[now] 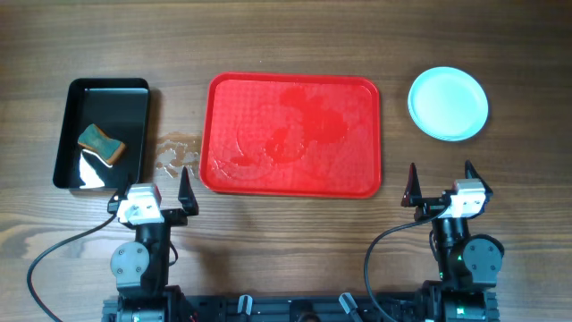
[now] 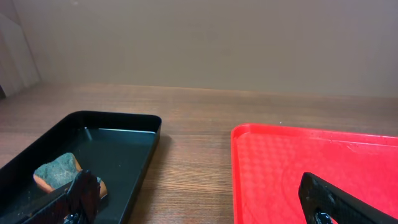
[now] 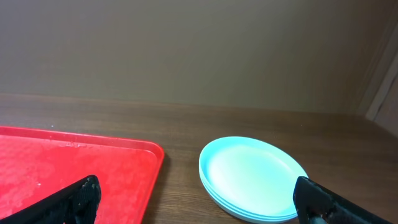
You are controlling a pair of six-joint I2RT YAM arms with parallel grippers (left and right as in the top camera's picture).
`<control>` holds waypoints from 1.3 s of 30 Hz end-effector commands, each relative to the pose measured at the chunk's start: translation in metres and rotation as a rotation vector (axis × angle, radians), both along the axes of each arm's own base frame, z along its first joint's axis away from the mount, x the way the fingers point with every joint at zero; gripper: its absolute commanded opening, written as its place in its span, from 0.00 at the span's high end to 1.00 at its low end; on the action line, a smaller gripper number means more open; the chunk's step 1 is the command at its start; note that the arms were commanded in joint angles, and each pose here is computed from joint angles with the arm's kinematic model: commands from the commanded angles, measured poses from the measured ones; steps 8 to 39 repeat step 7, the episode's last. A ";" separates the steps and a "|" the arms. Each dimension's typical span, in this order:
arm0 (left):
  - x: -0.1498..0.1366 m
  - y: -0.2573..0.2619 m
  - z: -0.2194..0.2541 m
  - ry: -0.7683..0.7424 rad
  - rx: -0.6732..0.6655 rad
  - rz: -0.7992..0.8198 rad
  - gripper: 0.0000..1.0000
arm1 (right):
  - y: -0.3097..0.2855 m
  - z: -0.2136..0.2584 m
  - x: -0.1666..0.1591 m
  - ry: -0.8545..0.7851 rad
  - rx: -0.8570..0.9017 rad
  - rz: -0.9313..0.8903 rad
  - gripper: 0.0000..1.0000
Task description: Clean dirty plates on tray and stack at the side
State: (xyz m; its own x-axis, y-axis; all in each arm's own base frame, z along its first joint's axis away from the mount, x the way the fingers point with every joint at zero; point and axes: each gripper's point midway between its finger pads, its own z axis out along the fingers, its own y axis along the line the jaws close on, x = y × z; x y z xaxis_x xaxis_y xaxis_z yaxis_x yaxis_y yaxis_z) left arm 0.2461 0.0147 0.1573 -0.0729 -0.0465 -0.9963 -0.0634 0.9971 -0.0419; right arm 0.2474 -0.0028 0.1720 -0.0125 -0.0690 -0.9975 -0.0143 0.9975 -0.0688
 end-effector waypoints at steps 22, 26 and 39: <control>0.000 -0.002 0.000 -0.002 0.022 -0.012 0.00 | -0.004 0.002 0.000 -0.010 -0.009 -0.019 0.00; 0.000 -0.002 0.000 -0.002 0.022 -0.012 0.00 | -0.004 0.002 0.000 -0.010 -0.009 -0.019 0.00; 0.000 -0.002 0.000 -0.002 0.022 -0.012 0.00 | -0.004 0.002 0.000 -0.010 -0.009 -0.019 0.00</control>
